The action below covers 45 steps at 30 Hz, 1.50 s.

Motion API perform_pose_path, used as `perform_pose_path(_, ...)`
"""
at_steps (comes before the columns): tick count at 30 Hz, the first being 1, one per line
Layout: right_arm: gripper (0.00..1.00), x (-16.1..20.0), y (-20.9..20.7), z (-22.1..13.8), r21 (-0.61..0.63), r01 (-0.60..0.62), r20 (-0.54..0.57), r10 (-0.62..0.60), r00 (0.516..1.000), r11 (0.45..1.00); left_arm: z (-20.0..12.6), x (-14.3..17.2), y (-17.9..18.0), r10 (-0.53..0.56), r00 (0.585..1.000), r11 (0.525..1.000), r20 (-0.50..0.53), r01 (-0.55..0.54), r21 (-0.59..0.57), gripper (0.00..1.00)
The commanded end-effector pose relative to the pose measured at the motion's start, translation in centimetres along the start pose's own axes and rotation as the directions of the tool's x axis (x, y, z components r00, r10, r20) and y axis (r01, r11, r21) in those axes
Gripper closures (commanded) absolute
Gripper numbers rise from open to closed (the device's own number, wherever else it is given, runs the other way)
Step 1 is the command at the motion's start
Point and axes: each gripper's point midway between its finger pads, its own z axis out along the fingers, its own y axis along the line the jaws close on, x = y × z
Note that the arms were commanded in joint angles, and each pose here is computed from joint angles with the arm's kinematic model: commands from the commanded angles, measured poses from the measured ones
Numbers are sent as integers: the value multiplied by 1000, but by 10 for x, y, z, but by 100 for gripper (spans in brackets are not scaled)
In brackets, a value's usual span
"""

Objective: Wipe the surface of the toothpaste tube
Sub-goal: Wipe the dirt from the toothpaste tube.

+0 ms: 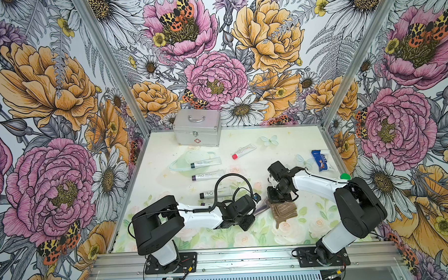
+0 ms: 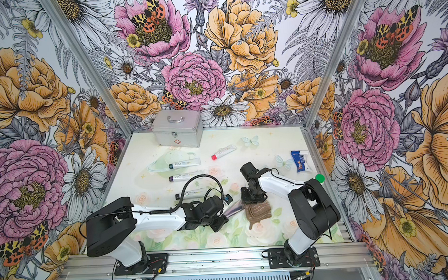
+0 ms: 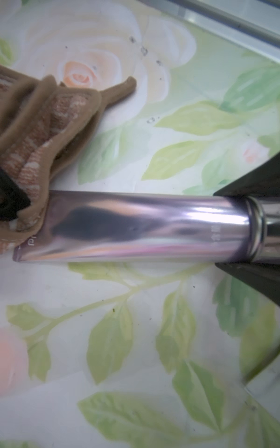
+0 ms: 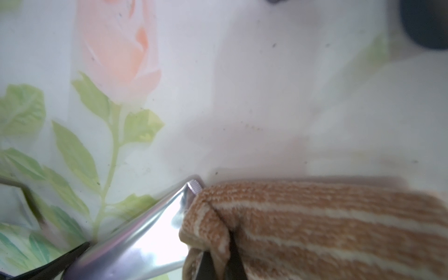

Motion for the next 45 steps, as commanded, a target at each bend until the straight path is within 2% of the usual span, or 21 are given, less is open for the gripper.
perform_pose_path(1,100,5,29,-4,-89,28,-20,-30,999,996,-1,16,11,-14,999,999,-44,12,-35,69)
perform_pose_path(5,100,21,52,-2,-177,32,-49,-41,998,984,-1,15,12,-15,999,999,-42,14,-35,69)
perform_pose_path(9,100,29,50,5,-177,29,-67,-42,997,984,-1,15,11,-13,999,999,-42,11,-32,69)
perform_pose_path(13,100,18,25,11,-100,4,-56,-10,998,995,-1,15,11,-12,999,999,-44,10,-31,69)
perform_pose_path(17,100,1,-11,7,45,-4,-23,5,1000,999,-2,15,12,-12,999,999,-44,11,-32,69)
perform_pose_path(21,100,-10,-26,2,95,-9,-6,9,1000,995,-2,14,11,-12,999,999,-40,11,-32,69)
perform_pose_path(27,100,-16,1,-4,13,17,0,-17,1000,1000,-2,15,12,-13,999,999,-40,12,-32,69)
perform_pose_path(32,100,-1,42,-3,-114,43,-24,-46,999,993,-1,15,12,-12,999,999,-42,11,-33,69)
perform_pose_path(37,100,18,54,3,-166,42,-56,-52,997,985,-1,15,12,-13,999,999,-41,12,-34,69)
perform_pose_path(41,100,18,36,11,-108,35,-58,-41,997,994,-1,15,12,-12,999,999,-43,11,-33,69)
perform_pose_path(45,100,1,4,16,14,17,-40,-17,999,1000,-2,15,12,-12,999,999,-37,11,-32,69)
